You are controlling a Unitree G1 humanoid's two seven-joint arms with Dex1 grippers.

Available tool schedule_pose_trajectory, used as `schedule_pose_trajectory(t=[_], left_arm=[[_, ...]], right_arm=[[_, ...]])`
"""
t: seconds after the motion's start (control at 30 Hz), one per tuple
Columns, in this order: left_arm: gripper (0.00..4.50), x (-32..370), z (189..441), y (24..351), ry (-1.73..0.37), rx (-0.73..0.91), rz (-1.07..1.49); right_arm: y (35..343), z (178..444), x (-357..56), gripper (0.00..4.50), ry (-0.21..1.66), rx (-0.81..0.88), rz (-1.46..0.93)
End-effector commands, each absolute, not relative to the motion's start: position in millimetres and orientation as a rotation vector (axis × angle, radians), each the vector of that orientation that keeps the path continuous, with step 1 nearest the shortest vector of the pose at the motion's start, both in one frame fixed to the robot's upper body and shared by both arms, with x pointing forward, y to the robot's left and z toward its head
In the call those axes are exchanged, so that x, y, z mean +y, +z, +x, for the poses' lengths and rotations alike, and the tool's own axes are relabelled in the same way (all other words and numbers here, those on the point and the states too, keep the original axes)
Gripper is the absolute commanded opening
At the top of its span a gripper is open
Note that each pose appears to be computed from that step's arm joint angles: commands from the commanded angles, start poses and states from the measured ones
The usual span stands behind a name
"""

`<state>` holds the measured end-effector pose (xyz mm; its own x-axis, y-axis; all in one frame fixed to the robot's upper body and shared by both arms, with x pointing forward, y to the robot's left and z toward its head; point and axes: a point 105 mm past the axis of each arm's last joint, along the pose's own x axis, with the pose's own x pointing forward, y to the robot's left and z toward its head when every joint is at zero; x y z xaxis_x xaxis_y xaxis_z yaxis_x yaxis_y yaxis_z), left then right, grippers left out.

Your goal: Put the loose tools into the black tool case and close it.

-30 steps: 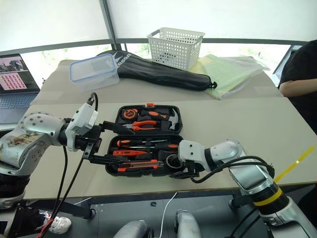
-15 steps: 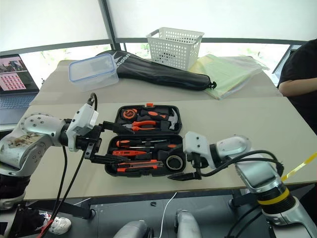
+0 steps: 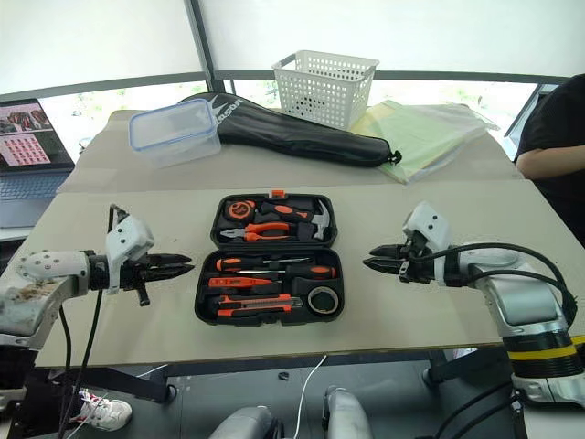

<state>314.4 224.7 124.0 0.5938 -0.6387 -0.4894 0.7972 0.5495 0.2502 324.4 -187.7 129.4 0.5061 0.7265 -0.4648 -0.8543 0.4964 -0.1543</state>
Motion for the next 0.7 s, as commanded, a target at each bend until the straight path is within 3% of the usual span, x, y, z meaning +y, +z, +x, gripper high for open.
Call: schedule_pose_trajectory(t=[0.03, 0.2, 0.47, 0.7], left_arm=[[0.00, 220.5, 323.1, 116.1, -0.839, 0.379, 0.544], [0.00, 185.1, 317.0, 119.4, -0.976, 0.307, 0.462], [0.00, 159.1, 289.3, 123.3, -1.170, 0.263, 0.444], [0.00, 162.6, 276.0, 115.9, -1.203, 0.300, 0.480]], right_arm=[[129.2, 338.8, -172.8, 0.03, 1.003, 0.314, -0.464], [121.0, 347.4, -154.2, 0.03, 1.070, 0.309, -0.513], [125.3, 305.6, -134.9, 0.03, 1.328, 0.267, -0.508], [116.6, 285.1, -144.2, 0.03, 1.333, 0.298, -0.528]])
